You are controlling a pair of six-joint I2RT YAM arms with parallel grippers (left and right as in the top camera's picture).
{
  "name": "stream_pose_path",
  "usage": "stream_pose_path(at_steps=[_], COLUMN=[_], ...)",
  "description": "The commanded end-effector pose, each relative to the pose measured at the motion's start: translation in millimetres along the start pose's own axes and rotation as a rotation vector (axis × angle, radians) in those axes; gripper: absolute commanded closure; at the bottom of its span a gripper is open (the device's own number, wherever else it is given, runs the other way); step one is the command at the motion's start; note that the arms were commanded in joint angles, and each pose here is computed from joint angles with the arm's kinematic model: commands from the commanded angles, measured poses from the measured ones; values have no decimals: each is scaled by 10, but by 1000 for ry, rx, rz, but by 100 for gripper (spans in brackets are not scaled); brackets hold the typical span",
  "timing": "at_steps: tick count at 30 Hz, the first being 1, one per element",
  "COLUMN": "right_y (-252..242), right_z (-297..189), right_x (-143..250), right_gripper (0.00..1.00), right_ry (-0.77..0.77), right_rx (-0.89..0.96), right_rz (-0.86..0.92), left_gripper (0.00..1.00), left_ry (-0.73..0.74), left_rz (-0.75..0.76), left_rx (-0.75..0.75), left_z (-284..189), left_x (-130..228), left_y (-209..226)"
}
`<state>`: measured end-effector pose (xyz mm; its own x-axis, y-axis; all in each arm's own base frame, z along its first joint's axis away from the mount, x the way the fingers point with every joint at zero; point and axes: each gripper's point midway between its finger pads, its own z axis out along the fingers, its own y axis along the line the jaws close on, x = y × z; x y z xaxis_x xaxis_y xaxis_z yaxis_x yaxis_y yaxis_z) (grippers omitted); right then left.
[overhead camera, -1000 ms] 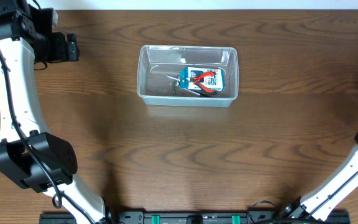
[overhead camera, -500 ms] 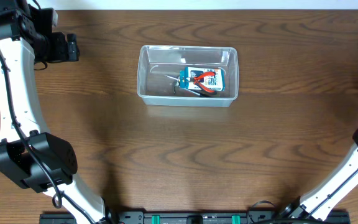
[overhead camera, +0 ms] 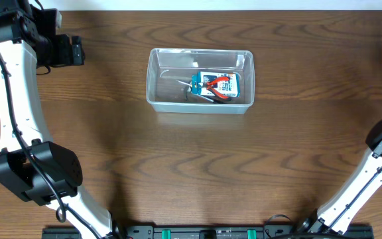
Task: Pack container
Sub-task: 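Lift the wrench with the right gripper, then carry the wrench left over the container and lower it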
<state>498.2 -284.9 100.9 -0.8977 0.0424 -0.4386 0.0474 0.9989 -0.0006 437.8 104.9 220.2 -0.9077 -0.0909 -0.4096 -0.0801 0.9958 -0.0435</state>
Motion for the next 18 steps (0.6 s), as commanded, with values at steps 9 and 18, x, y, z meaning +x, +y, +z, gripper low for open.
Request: stream_pose_path(at_steps=[9, 18], right_y=[1640, 3245], right_z=[-815, -1106], right_x=[-843, -667], right_gripper=[99, 99], right_ry=[-174, -144], right_rx=[-211, -367], right_rz=[-279, -733], left_gripper=[2, 2], left_ry=[1, 1], left_rz=[2, 2], left_rx=[-10, -10], left_z=[-17, -17], left_x=[8, 8], left_y=[27, 27])
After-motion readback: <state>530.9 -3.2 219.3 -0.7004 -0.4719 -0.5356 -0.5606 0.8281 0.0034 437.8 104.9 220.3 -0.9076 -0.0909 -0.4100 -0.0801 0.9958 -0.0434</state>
